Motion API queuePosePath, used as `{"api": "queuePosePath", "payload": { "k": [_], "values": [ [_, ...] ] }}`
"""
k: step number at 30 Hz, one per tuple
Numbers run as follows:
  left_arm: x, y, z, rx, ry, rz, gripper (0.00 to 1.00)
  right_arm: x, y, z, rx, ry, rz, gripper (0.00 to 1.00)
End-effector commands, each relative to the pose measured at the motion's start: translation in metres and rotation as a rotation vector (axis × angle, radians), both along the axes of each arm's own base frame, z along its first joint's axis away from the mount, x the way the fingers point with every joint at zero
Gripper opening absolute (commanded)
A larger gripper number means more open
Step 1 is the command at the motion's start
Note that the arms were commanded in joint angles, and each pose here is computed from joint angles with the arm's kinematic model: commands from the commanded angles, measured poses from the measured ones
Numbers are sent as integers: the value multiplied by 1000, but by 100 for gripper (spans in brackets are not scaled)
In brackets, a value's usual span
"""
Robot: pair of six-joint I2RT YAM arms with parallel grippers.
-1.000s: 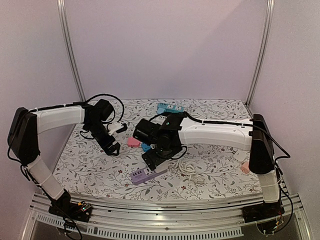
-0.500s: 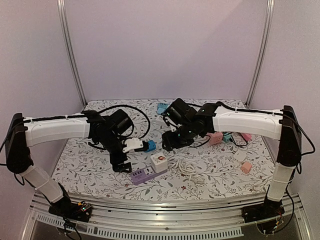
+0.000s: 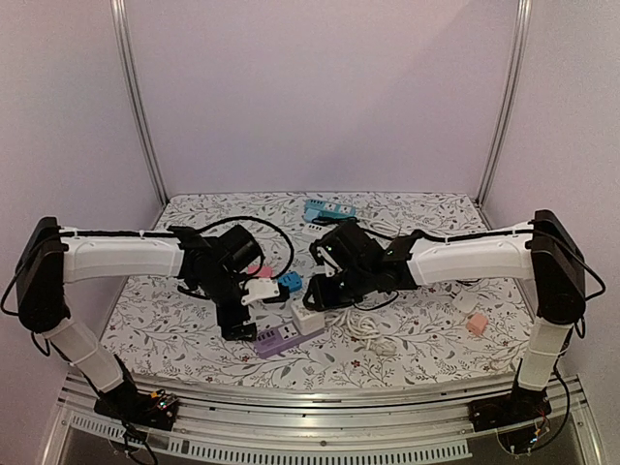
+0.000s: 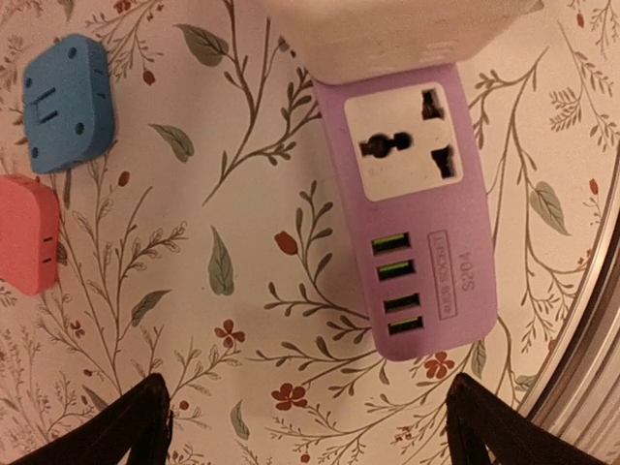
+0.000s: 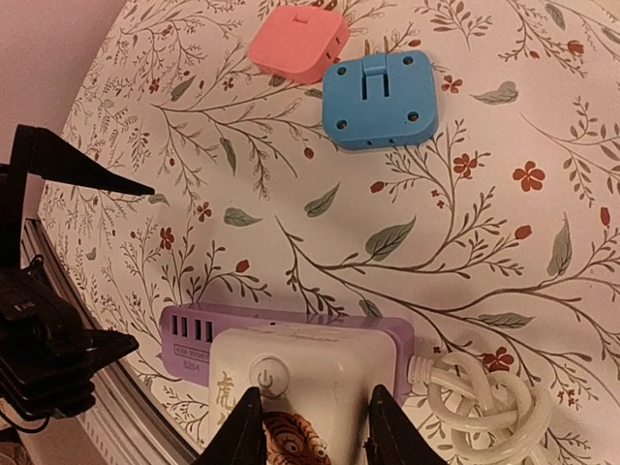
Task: Insert the plug
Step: Press the plug into the socket.
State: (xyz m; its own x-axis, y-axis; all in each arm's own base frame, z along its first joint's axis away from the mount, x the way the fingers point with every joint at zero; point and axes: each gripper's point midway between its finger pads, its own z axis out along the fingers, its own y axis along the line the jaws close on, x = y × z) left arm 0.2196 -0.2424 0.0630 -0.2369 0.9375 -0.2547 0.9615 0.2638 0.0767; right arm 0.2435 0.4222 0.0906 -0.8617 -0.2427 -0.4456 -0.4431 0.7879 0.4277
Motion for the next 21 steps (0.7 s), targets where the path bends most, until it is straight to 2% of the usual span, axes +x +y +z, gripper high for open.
{"api": "queuePosePath", "payload": {
  "k": [1,9,21],
  "values": [
    [-3,-8,-14,22,-8,-15,98,-40,-47,-86,-280,137,-2,33],
    [-6,-22,-13,-30,-28,-22,99,-61,-66,-93,-319,117,4,31],
    [-15,-18,-23,-50,-16,-33,100,-49,-39,-57,-245,32,76,41]
  ]
}}
